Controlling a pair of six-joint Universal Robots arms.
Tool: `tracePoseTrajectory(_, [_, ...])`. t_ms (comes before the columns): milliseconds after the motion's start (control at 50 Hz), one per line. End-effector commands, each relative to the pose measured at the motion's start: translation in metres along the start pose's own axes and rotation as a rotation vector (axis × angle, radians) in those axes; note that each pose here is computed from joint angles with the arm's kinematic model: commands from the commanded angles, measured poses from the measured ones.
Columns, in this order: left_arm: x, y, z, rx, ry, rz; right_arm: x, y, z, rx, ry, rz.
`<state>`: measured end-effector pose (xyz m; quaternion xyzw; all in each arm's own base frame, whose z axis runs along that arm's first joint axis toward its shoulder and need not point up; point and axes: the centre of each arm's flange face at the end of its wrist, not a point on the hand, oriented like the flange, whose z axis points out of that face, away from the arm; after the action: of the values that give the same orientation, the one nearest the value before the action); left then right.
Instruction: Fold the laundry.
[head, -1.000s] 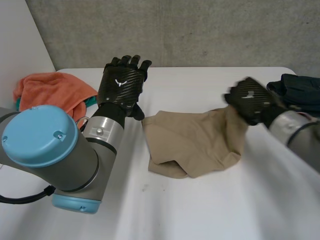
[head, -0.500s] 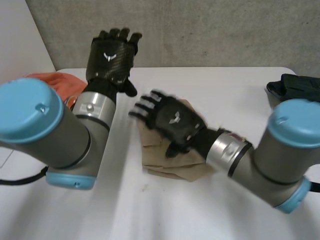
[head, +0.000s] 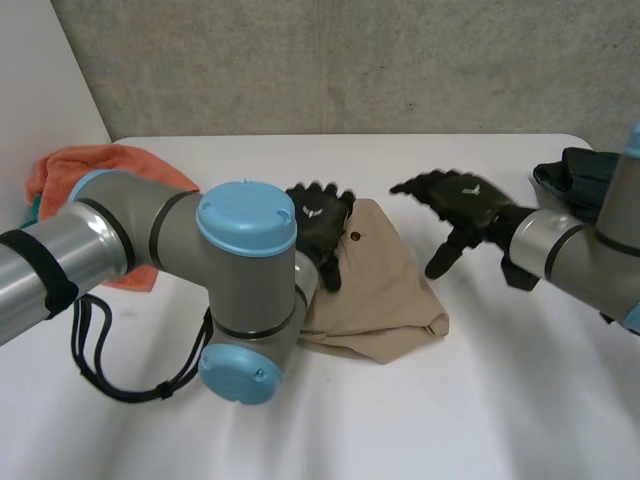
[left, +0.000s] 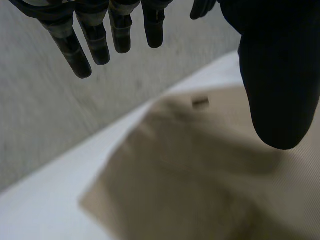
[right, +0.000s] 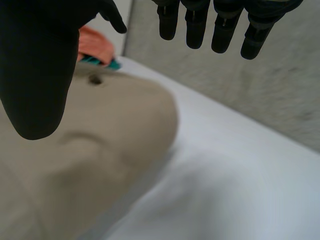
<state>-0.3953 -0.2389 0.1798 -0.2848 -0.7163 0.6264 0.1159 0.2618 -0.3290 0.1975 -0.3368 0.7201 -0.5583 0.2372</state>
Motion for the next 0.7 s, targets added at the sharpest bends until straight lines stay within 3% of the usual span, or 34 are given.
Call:
tracePoseTrajectory(20, [-0.007,0.025,-0.012,-0.147,-0.014,0.021,-0.007,0.032,0.018,-0.056,-0.09,0.026])
tracePoseTrajectory(180, [-0.013,0.053,-0.01,-0.264,-0.013,0.052,-0.005,0.063,0.035,-0.119,-0.064,-0.067])
tracePoseTrajectory(360, [-0.016,0.059,-0.009,-0.3,-0.01,0.053,-0.004,0.066,0.037,-0.177,0.012,-0.301])
tracePoseTrajectory(440, [-0.02,0.034,-0.012,-0.233,-0.018,0.039,-0.009,0.045,0.032,-0.142,0.022,-0.322])
tracePoseTrajectory(540, [-0.031,-0.029,-0.022,-0.026,-0.029,-0.004,-0.014,0.014,0.017,-0.075,0.051,-0.322])
tracePoseTrajectory(700, [-0.03,-0.094,-0.04,0.221,0.182,-0.026,-0.033,0.004,-0.007,0.017,0.11,-0.358])
